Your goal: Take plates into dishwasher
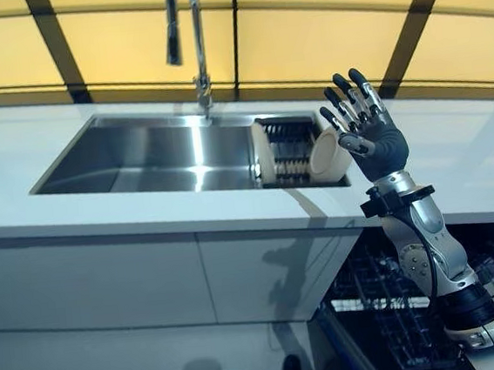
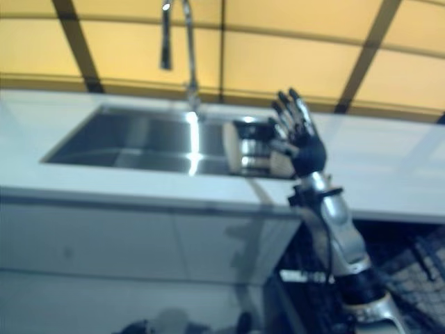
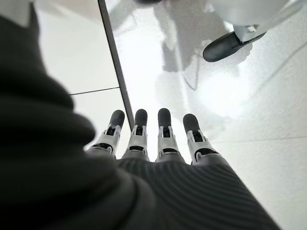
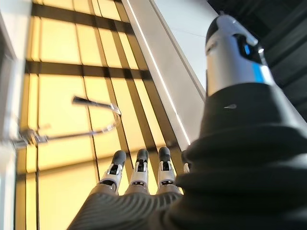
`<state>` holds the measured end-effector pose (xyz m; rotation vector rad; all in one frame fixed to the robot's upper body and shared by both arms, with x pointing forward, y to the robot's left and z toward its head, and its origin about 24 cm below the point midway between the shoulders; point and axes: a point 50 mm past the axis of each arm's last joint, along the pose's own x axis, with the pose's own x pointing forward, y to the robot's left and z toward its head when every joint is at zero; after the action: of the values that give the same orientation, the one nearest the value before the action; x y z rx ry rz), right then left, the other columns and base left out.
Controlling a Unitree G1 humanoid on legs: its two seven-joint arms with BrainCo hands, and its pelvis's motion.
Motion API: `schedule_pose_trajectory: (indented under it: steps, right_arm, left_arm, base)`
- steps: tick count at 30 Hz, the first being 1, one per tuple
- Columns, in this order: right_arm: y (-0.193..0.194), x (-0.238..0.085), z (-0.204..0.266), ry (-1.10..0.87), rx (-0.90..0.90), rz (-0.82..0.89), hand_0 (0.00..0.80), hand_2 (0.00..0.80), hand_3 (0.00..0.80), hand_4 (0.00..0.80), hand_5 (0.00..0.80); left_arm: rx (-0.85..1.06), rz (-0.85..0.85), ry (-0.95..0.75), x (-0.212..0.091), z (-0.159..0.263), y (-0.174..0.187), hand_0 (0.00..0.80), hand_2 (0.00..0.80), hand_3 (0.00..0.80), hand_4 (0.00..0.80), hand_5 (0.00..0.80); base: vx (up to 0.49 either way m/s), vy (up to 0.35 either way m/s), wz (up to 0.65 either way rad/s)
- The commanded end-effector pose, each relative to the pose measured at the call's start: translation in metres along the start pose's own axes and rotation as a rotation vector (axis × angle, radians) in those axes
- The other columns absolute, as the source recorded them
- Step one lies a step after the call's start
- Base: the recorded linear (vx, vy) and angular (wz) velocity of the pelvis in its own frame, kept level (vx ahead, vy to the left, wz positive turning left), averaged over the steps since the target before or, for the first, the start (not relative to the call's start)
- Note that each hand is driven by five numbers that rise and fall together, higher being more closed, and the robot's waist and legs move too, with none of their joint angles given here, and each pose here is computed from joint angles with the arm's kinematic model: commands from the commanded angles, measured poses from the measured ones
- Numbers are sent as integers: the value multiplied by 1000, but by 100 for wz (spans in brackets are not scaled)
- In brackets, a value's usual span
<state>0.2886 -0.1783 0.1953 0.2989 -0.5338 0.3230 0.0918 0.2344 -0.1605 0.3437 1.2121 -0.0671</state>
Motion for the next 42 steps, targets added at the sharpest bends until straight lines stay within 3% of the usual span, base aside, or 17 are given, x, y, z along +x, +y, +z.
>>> schedule_pose_trajectory:
  steps: [1, 10, 21, 30, 42]
  right_arm:
    - [-3, 22, 36, -152, -16, -31, 0, 0, 0, 0, 0]
    - [-1, 22, 26, -95, -53, -33, 0, 0, 0, 0, 0]
    - [-12, 18, 26, -53, -212, -119, 0, 0, 0, 0, 0]
    - [-25, 21, 16, 37, -257, -175, 0, 0, 0, 0, 0]
    - [-65, 0, 9, 137, -289, -350, 0, 0, 0, 0, 0]
  left_arm:
    - [75, 34, -23, 0, 6, 13, 0, 0, 0, 0, 0]
    - [-4, 12, 6, -2, -10, 5, 0, 0, 0, 0, 0]
    - [-19, 45, -58, -2, 3, 11, 0, 0, 0, 0, 0]
    - [-40, 31, -47, -2, 1, 5, 0, 0, 0, 0, 0]
    - [8, 16, -59, 0, 13, 4, 0, 0, 0, 0, 0]
  base:
    - [502, -220, -9]
    - [503, -309, 16]
    - [176, -231, -5]
    - [115, 11, 9]
    - [140, 207, -11]
